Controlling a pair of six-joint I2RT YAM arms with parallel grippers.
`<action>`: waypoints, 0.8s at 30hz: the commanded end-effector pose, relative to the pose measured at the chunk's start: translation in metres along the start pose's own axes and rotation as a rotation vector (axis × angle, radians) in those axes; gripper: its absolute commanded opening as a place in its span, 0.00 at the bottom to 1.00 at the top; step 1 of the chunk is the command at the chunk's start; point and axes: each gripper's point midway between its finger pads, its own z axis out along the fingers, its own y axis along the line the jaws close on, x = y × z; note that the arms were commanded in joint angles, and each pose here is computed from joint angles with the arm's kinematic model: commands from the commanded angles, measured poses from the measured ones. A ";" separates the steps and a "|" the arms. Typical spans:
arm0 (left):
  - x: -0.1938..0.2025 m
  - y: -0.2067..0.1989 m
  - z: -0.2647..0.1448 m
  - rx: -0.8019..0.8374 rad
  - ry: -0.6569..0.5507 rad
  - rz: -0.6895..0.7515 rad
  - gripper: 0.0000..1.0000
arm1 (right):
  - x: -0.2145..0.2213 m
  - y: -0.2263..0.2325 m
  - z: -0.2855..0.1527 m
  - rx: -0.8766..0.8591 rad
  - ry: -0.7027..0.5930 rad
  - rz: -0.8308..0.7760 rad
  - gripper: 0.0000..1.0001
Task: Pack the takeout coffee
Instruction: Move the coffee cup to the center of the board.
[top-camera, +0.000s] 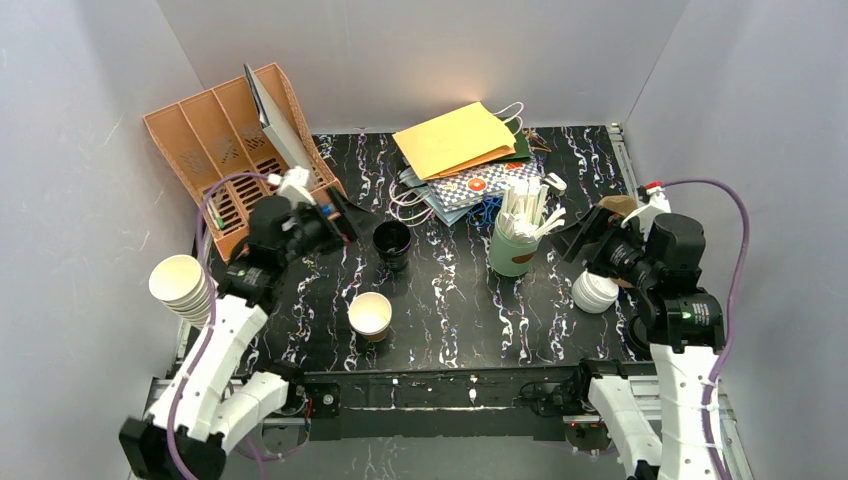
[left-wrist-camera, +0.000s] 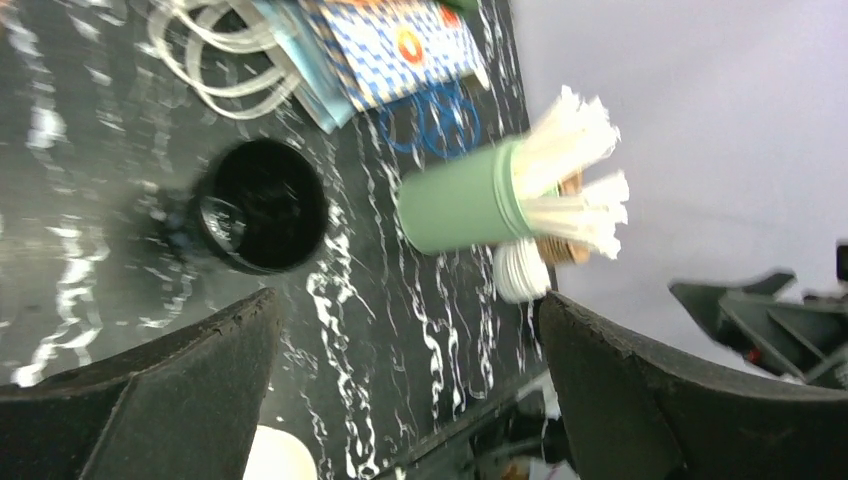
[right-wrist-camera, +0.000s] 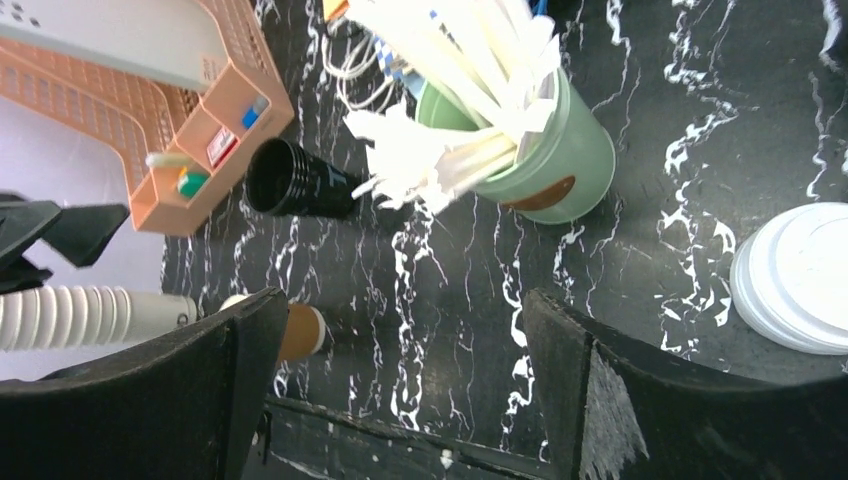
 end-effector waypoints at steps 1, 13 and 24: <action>0.043 -0.025 0.029 0.053 0.111 0.104 0.98 | 0.020 0.003 0.007 -0.102 0.032 -0.049 0.94; 0.116 -0.040 0.070 -0.073 0.155 0.404 0.88 | 0.060 -0.032 0.045 -0.157 -0.040 -0.062 0.90; 0.133 -0.033 0.101 -0.196 0.119 0.512 0.88 | 0.055 -0.062 0.073 -0.099 -0.156 -0.080 0.89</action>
